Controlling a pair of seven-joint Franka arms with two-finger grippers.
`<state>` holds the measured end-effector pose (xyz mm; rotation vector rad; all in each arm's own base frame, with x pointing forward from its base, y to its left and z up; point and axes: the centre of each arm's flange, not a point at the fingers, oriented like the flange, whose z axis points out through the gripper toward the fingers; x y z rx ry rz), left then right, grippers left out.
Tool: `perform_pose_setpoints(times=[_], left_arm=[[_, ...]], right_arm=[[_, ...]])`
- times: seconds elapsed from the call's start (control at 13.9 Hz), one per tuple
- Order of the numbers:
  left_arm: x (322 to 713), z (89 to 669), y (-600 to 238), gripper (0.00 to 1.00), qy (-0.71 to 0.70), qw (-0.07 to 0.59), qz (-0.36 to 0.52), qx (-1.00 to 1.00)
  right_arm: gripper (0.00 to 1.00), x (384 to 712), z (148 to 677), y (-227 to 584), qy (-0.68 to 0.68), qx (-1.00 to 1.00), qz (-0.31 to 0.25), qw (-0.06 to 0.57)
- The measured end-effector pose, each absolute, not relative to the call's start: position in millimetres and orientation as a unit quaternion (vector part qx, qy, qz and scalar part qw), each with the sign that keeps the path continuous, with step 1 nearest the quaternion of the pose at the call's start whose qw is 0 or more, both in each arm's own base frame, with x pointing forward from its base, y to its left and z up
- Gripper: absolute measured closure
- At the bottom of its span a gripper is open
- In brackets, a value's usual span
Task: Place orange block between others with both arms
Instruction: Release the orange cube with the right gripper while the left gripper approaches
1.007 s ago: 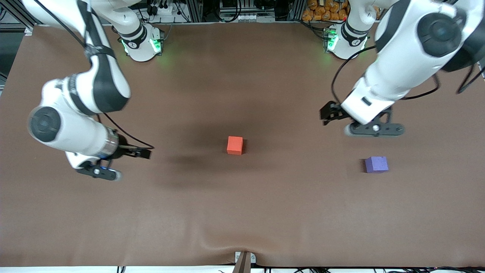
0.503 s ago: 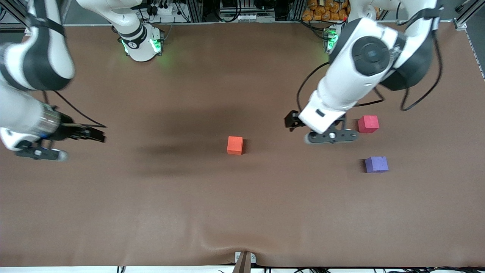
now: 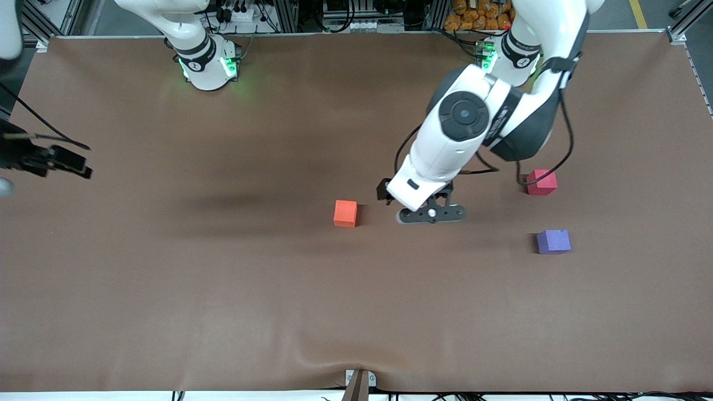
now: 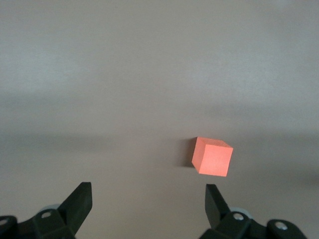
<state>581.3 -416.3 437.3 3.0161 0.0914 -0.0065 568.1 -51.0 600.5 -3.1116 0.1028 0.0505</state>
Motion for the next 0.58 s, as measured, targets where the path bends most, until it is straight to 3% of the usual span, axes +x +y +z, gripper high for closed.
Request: perform_pose_setpoints(times=[0.58], left_arm=[[548, 357, -503, 0.00, 0.001, 0.043, 0.014, 0.999]], right_arm=[[0.00, 548, 645, -51, 0.021, -0.999, 0.036, 0.011]])
